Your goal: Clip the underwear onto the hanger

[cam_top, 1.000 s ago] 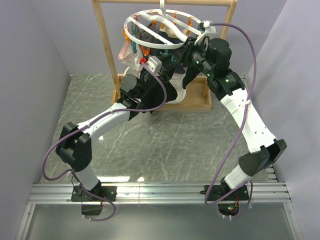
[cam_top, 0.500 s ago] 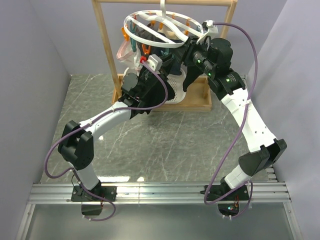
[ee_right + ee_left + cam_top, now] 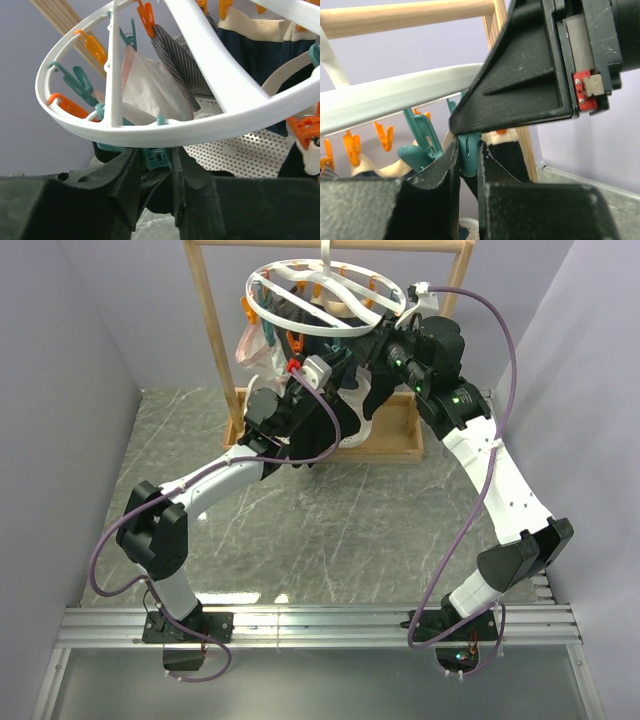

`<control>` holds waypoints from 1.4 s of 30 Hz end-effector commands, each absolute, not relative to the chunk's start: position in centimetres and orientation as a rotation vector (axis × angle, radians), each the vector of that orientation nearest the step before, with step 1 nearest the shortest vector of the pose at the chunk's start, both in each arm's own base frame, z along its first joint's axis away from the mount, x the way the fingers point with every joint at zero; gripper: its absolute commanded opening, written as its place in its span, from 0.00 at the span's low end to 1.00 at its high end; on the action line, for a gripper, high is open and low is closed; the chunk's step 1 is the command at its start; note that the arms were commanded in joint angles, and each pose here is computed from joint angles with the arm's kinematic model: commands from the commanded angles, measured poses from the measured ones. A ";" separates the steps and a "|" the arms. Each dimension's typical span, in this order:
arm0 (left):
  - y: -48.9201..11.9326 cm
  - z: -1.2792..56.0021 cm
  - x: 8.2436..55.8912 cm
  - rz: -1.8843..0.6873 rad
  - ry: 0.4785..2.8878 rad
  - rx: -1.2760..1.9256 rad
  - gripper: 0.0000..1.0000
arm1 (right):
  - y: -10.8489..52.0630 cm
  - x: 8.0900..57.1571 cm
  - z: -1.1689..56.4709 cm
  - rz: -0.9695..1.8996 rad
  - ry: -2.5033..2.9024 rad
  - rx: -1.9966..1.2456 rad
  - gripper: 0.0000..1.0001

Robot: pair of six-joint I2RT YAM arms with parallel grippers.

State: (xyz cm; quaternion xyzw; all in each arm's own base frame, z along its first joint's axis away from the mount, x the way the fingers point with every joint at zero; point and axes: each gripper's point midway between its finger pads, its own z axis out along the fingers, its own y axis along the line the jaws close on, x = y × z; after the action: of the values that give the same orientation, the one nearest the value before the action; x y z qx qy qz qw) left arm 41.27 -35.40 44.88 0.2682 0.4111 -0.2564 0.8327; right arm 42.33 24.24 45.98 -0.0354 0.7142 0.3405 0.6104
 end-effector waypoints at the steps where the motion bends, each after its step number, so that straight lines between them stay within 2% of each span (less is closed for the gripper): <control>1: -36.3 44.9 40.0 -0.561 0.847 0.610 0.00 | 24.3 41.7 49.4 0.817 1.555 -0.081 0.16; 3: -36.2 44.8 39.9 -0.569 0.852 0.605 0.05 | 24.3 41.8 49.3 0.807 1.557 -0.083 0.06; 4: -36.2 45.0 39.7 -0.575 0.846 0.611 0.11 | 24.2 41.8 49.3 0.801 1.553 -0.087 0.00; 5: -36.0 45.3 39.4 -0.575 0.843 0.614 0.25 | 24.3 41.8 49.3 0.800 1.552 -0.090 0.00; 8: -36.0 44.0 39.0 -0.574 0.890 0.663 0.46 | 24.1 41.8 49.3 0.785 1.553 -0.092 0.00; 13: -34.0 42.2 37.4 -0.546 0.977 0.831 0.63 | 23.8 41.8 49.2 0.758 1.551 -0.094 0.00; 15: -33.6 40.6 36.1 -0.543 1.009 0.964 0.80 | 23.8 41.7 49.1 0.748 1.553 -0.092 0.00; 17: -32.9 39.9 35.8 -0.473 0.998 1.061 0.86 | 23.8 41.7 49.0 0.729 1.555 -0.095 0.00; 23: -32.7 34.7 34.9 -0.371 0.996 1.439 0.83 | 24.0 41.4 48.9 0.689 1.554 -0.107 0.00; 28: -33.5 33.0 36.3 -0.308 1.041 1.583 0.83 | 24.4 40.8 48.5 0.664 1.558 -0.121 0.00; 33: -34.1 31.9 36.8 -0.147 0.971 1.746 0.84 | 24.5 40.6 48.3 0.630 1.555 -0.130 0.00; 42: -33.8 28.1 38.7 -0.019 1.082 1.971 0.86 | 25.0 40.5 48.1 0.606 1.553 -0.148 0.00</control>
State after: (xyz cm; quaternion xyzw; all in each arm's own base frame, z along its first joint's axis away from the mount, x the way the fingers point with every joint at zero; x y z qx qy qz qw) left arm 38.30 -35.39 28.50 0.7641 0.4334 -0.0432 0.4759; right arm 41.68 25.52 45.54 -0.0640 0.7154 0.2688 0.6418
